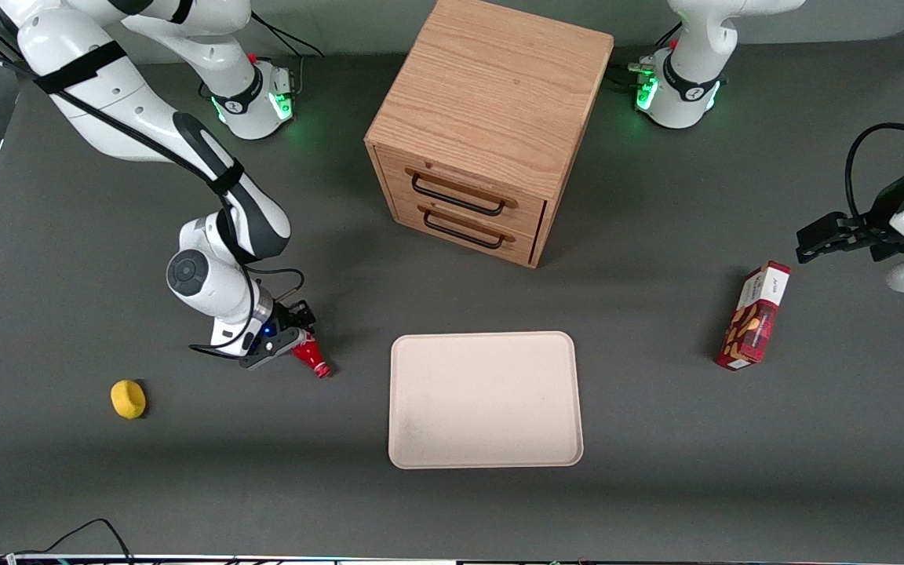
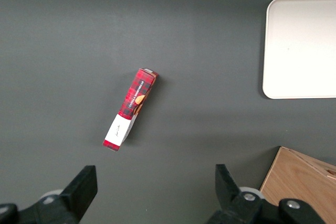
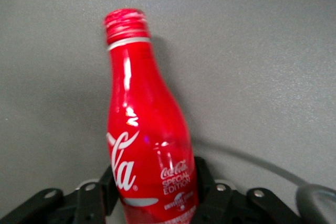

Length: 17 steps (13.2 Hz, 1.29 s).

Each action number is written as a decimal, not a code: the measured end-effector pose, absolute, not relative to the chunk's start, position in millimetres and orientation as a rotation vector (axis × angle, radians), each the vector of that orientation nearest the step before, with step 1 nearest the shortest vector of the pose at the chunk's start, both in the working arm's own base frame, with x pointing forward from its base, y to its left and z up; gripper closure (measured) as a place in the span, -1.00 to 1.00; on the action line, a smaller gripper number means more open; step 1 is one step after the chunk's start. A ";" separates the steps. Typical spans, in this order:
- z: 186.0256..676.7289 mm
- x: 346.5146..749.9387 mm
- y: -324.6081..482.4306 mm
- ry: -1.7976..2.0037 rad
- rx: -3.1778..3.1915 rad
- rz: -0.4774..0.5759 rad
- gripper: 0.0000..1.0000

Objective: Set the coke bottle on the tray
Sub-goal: 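Close the right gripper around the bottle's body, then lift the bottle upright and carry it toward the white tray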

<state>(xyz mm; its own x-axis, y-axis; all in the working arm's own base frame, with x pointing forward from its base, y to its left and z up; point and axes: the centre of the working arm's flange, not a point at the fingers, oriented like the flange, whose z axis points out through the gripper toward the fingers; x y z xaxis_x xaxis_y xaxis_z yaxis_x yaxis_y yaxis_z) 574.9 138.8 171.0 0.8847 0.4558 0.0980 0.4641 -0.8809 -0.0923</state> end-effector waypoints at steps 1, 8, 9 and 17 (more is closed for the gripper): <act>171.0 574.9 138.9 -0.721 -2.939 -0.111 -0.17; 202.6 586.9 133.9 -0.715 -2.962 -0.060 -0.17; 221.3 591.2 132.9 -0.707 -2.973 -0.053 -0.17; 412.3 623.8 188.3 -0.247 -3.059 0.039 -0.17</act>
<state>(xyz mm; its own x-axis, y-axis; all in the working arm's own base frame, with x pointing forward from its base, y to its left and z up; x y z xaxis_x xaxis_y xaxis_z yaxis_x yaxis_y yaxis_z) 623.8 188.3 412.3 0.9867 0.1611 -0.0197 0.1592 -0.9844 -0.0744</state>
